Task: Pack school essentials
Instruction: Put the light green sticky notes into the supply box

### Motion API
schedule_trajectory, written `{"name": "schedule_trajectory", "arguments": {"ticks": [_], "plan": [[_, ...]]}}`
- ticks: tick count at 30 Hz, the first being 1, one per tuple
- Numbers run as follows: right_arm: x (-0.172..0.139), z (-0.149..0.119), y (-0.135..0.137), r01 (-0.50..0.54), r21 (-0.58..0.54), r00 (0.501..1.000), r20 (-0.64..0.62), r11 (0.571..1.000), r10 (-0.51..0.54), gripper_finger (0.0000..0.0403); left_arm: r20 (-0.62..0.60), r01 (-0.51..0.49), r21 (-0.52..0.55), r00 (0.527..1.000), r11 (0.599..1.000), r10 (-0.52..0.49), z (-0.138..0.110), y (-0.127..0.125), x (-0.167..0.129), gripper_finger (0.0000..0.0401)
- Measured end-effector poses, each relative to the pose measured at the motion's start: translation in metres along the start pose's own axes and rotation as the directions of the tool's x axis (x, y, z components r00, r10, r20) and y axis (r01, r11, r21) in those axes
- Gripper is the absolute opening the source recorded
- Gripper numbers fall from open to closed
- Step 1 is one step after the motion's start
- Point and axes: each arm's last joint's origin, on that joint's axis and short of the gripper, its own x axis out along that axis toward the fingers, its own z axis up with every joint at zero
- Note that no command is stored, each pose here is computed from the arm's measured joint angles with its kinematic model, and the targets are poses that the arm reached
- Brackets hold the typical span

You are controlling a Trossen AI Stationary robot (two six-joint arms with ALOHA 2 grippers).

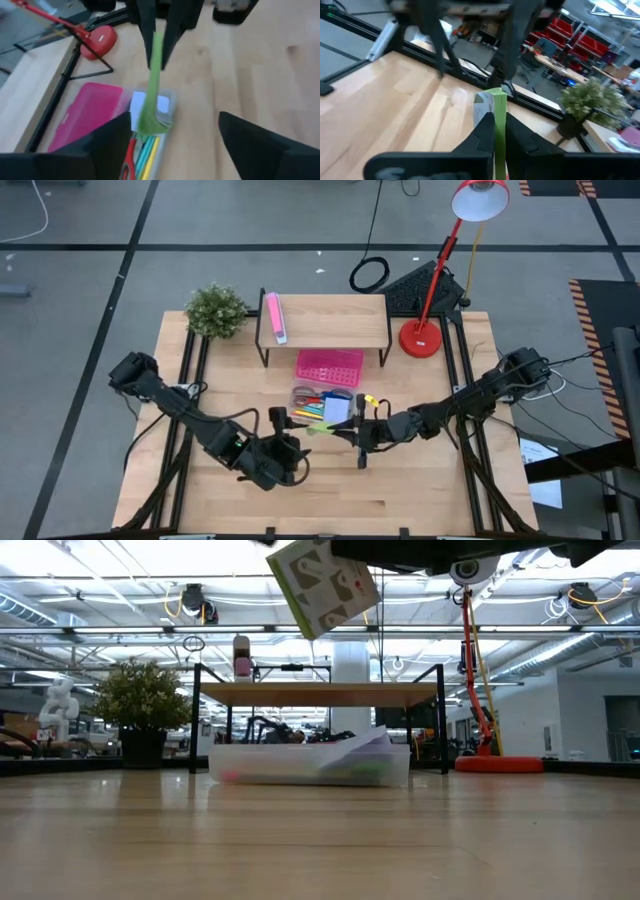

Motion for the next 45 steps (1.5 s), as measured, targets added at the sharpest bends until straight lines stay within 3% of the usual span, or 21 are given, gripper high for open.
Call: {"name": "schedule_trajectory", "arguments": {"ticks": [5, 9, 25, 28, 31, 35, 38, 45], "plan": [[0.0, 0.001, -0.001, 0.012, 0.008, 1.0, 0.004, 1.0, -0.012, 0.0008, 0.016, -0.133, 0.01, 0.991, 0.991, 0.133, -0.004, -0.01, 0.022, 0.0326], [0.0, 0.001, -0.001, 0.011, 0.019, 1.0, 0.004, 1.0, -0.012, 0.0009, 0.017, -0.154, 0.002, 0.988, 0.988, 0.154, -0.003, -0.009, 0.034, 0.0308], [0.0, 0.002, -0.001, 0.018, 0.024, 1.0, 0.013, 1.0, -0.018, 0.001, -0.044, -0.169, 0.012, 0.985, 0.985, 0.17, -0.011, -0.006, 0.036, 0.0033], [0.0, 0.002, -0.001, 0.016, 0.024, 1.0, 0.013, 1.0, -0.016, 0.001, -0.041, -0.164, 0.053, 0.985, 0.985, 0.166, -0.011, -0.008, 0.035, 0.0012], [0.0, 0.002, -0.001, 0.014, 0.024, 1.0, 0.013, 1.0, -0.014, 0.0014, -0.041, -0.163, 0.075, 0.985, 0.984, 0.166, -0.011, -0.008, 0.035, 0.0024], [-0.001, 0.002, 0.0, 0.009, 0.022, 1.0, 0.013, 1.0, -0.01, 0.0046, -0.047, -0.159, 0.126, 0.985, 0.979, 0.166, -0.012, -0.007, 0.035, 0.0029], [-0.002, 0.003, 0.004, 0.003, 0.021, 1.0, 0.018, 1.0, -0.004, 0.0091, -0.062, -0.151, 0.187, 0.984, 0.971, 0.165, -0.014, -0.007, 0.035, 0.0012], [-0.014, 0.008, 0.015, 0.064, 0.037, 0.997, -0.05, 0.997, -0.062, 0.0195, -0.132, -0.151, 0.322, 0.97, 0.935, 0.202, -0.019, 0.007, 0.034, 0.0022]]}}
